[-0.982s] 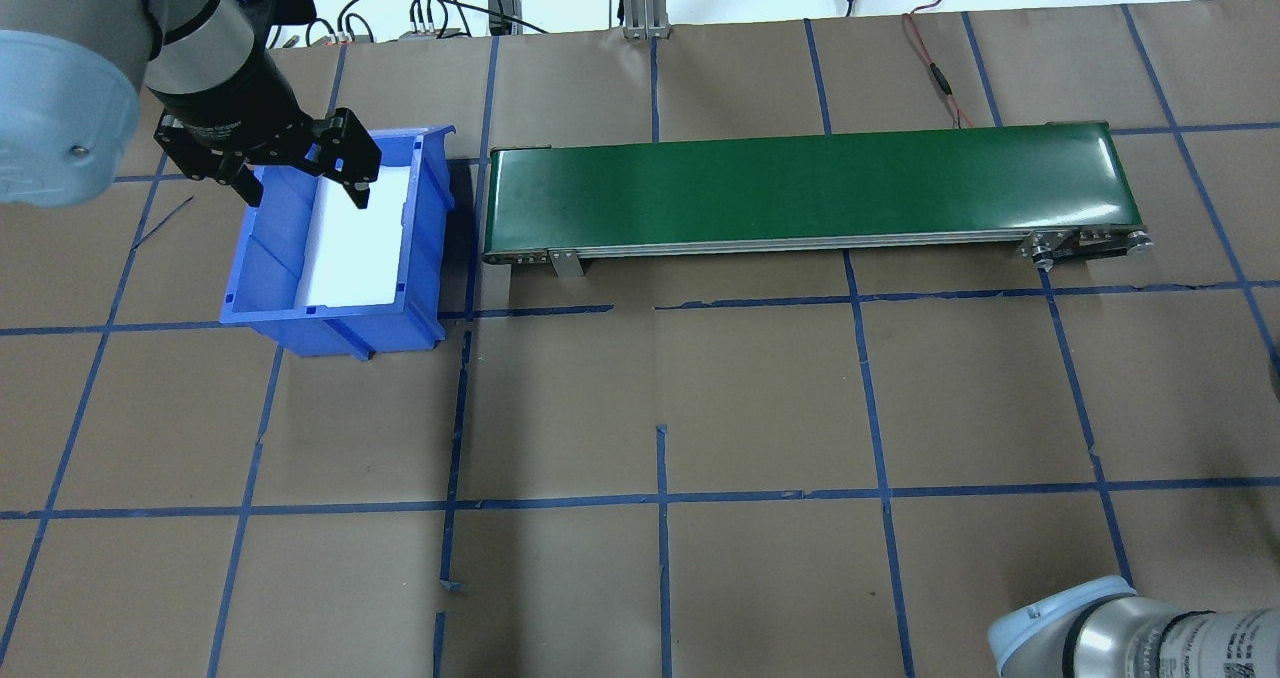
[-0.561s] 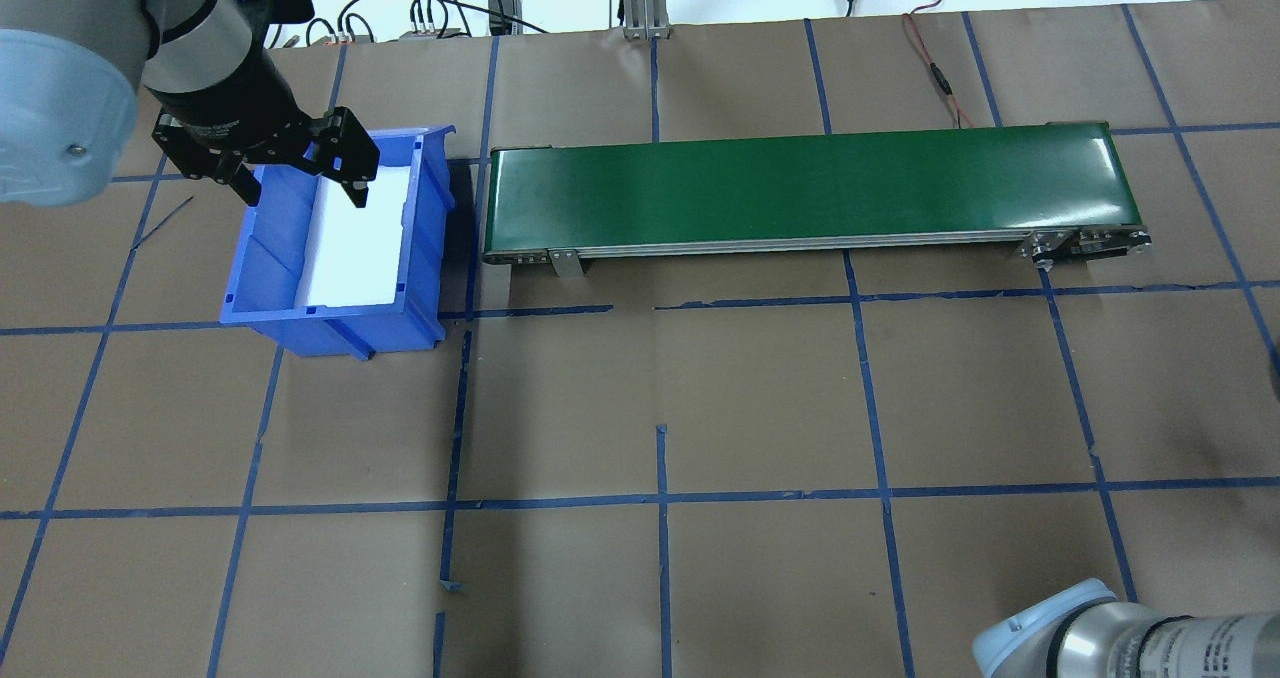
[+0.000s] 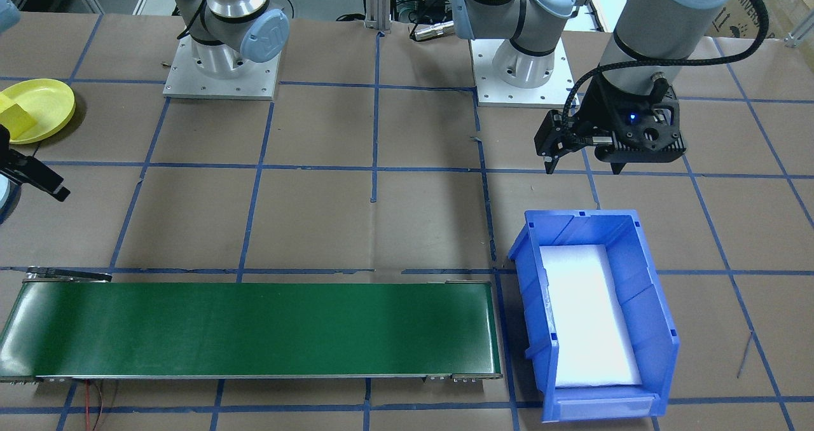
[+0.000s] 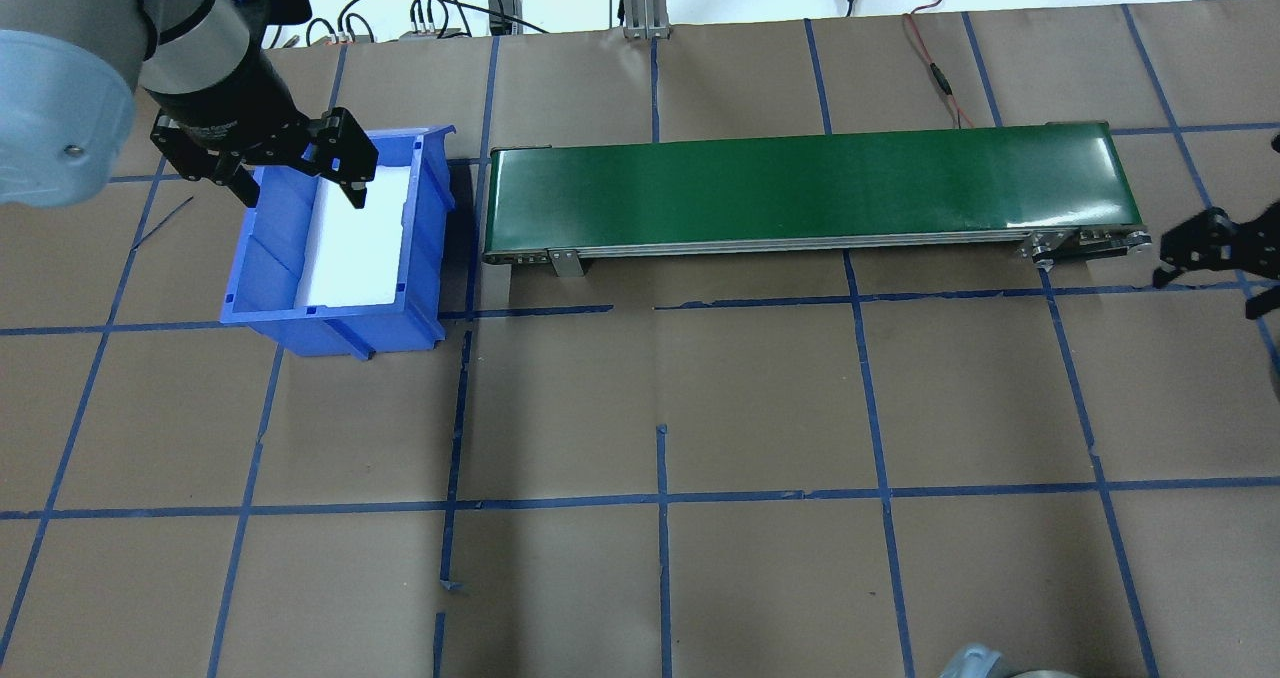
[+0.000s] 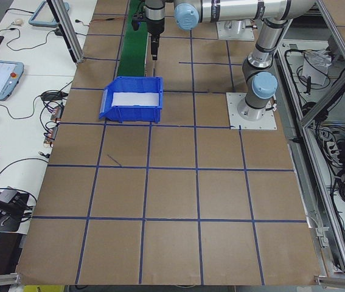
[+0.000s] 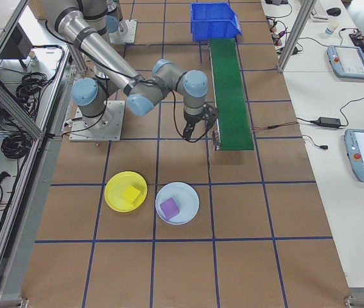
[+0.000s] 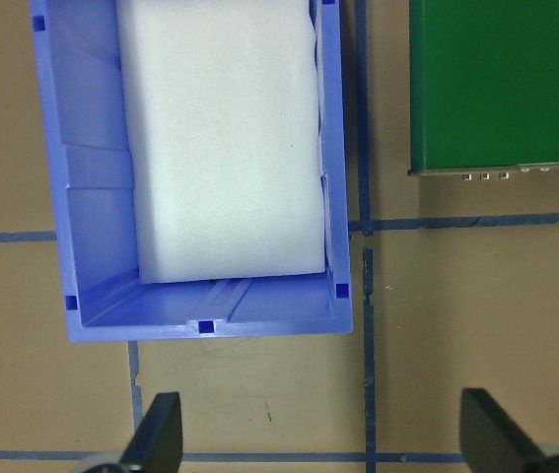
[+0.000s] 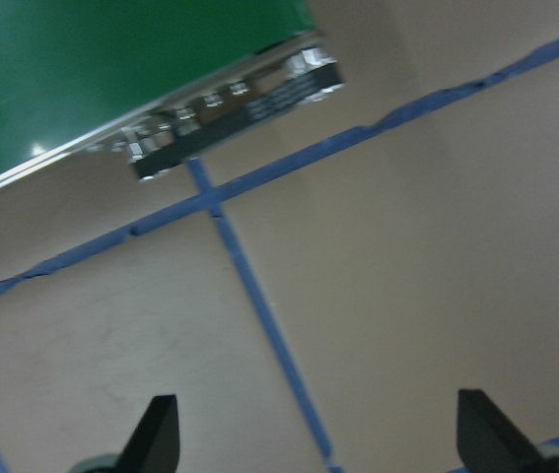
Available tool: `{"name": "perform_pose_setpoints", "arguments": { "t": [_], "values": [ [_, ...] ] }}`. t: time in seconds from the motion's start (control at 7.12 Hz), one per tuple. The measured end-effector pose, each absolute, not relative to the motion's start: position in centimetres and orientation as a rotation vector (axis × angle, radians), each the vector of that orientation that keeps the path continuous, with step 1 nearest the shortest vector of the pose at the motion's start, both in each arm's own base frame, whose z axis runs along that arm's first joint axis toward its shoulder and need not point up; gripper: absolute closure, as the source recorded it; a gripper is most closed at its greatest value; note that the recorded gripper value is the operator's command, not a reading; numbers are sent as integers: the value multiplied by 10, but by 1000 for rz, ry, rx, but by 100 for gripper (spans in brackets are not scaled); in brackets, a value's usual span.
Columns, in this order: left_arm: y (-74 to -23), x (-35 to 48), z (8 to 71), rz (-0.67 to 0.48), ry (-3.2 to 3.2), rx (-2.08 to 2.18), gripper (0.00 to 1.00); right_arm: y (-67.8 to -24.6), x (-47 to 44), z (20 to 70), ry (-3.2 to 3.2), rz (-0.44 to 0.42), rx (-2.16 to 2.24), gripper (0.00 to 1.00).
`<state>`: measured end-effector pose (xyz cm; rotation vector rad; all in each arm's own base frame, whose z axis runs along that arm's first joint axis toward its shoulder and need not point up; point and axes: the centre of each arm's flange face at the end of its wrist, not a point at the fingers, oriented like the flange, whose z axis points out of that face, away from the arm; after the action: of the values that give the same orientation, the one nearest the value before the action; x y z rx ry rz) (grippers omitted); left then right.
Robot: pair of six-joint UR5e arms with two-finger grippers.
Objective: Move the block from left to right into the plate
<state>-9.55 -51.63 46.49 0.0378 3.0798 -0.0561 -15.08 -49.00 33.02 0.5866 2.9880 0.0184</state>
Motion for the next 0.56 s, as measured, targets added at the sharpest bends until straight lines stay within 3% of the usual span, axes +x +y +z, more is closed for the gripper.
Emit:
{"name": "perform_pose_setpoints", "arguments": {
  "t": [0.42, 0.56],
  "values": [
    [-517, -93, 469, -63, 3076, 34, 0, -535, -7, 397, 3024, -26, 395, 0],
    [-516, -93, 468, -54, 3076, 34, 0, -538, 32, 442, 3061, -35, 297, 0]
  ]
}}
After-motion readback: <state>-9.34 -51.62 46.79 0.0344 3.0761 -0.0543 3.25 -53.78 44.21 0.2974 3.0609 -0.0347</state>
